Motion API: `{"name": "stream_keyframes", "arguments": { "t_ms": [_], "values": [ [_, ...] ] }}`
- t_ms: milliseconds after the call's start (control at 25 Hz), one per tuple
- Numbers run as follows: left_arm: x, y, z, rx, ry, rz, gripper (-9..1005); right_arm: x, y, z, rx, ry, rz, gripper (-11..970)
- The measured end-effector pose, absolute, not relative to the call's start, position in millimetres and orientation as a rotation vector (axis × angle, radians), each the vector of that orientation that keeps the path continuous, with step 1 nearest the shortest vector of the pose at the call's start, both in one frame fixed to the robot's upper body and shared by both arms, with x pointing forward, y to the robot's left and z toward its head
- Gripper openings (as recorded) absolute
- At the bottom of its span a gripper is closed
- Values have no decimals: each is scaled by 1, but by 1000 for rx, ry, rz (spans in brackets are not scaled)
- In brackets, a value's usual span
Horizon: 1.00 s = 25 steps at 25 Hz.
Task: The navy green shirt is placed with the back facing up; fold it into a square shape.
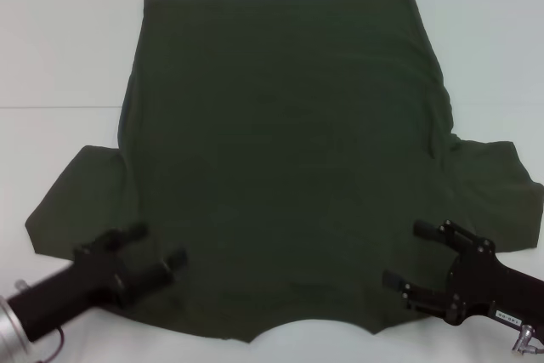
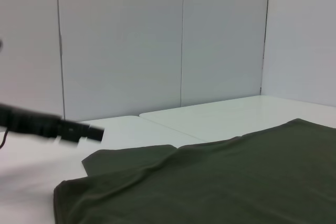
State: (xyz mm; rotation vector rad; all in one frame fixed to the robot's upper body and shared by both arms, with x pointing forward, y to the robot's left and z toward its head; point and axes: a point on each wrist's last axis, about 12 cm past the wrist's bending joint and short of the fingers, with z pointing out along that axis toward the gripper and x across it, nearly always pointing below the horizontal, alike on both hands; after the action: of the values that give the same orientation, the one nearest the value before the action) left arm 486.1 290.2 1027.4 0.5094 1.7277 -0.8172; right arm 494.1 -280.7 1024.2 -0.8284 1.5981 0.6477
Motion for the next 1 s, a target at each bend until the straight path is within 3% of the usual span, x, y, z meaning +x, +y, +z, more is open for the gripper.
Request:
{"name": "stream_keyframes", "arguments": {
  "t_ms": [240,480,760,1000],
  "values": [
    [510,319,1051,182,1867,-1040,908,494,-280,1024,-824,1599,655,929],
    [537,344,1084,5,2065,-1137,908,495,-279,1025,-827,1597,659,929],
    [576,379,1117,-173,2467,-932,907,495,-278,1025,-831,1597,662,929],
    [593,391,1118,-279,2580,-682,907,495,-277,1026,-834,1586,675,929]
  ]
}}
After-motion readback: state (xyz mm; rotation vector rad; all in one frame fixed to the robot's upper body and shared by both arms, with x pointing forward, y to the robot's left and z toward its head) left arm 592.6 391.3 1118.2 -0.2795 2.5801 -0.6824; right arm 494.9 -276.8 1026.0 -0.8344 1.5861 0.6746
